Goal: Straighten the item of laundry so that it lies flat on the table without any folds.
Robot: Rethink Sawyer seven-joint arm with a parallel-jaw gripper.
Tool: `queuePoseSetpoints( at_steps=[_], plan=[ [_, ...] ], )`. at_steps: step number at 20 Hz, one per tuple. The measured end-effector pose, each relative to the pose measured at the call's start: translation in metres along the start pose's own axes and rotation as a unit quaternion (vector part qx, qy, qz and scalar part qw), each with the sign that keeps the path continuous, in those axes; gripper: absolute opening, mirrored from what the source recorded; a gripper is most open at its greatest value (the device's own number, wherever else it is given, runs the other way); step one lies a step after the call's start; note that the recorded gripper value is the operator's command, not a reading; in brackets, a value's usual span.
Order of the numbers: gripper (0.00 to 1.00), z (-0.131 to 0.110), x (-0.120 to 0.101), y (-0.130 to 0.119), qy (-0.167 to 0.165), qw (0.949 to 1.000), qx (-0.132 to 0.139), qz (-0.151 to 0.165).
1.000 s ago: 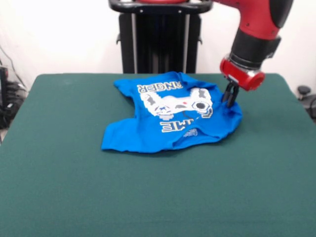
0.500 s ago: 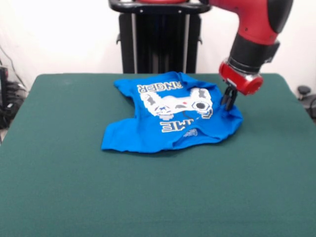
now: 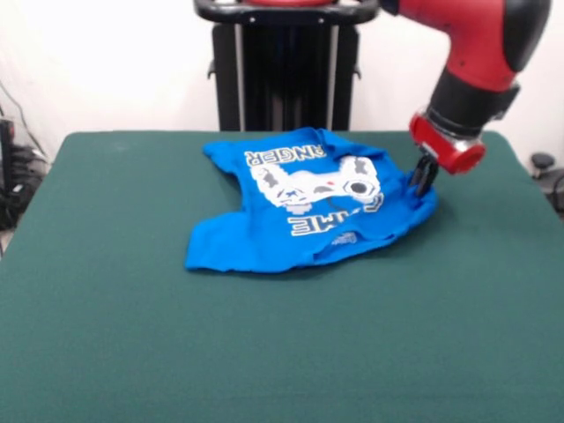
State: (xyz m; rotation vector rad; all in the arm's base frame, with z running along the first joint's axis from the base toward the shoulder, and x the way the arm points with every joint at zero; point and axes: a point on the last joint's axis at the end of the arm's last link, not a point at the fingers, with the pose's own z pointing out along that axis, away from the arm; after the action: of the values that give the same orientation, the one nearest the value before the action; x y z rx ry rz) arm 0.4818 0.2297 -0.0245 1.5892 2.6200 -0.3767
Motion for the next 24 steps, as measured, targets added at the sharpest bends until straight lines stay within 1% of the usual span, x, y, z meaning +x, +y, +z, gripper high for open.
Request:
queuePoseSetpoints(
  at_steps=[1,5,8,9,13,18,22,24],
  plan=[
    [0.00,-0.001,0.002,0.000,0.002,1.0000,0.003,0.002],
    [0.00,-0.014,0.018,0.002,0.013,0.9993,0.025,0.025],
    [0.00,-0.019,0.024,0.006,0.017,0.9983,0.032,0.046],
    [0.00,-0.022,0.026,0.010,0.018,0.9975,0.031,0.060],
    [0.00,-0.027,0.022,0.020,0.011,0.9962,0.023,0.084],
    [0.00,-0.032,0.018,0.033,0.003,0.9946,0.013,0.103],
    [0.00,-0.036,0.018,0.039,0.000,0.9940,0.012,0.109],
    [0.00,-0.041,0.022,0.044,0.002,0.9936,0.014,0.112]
  ],
)
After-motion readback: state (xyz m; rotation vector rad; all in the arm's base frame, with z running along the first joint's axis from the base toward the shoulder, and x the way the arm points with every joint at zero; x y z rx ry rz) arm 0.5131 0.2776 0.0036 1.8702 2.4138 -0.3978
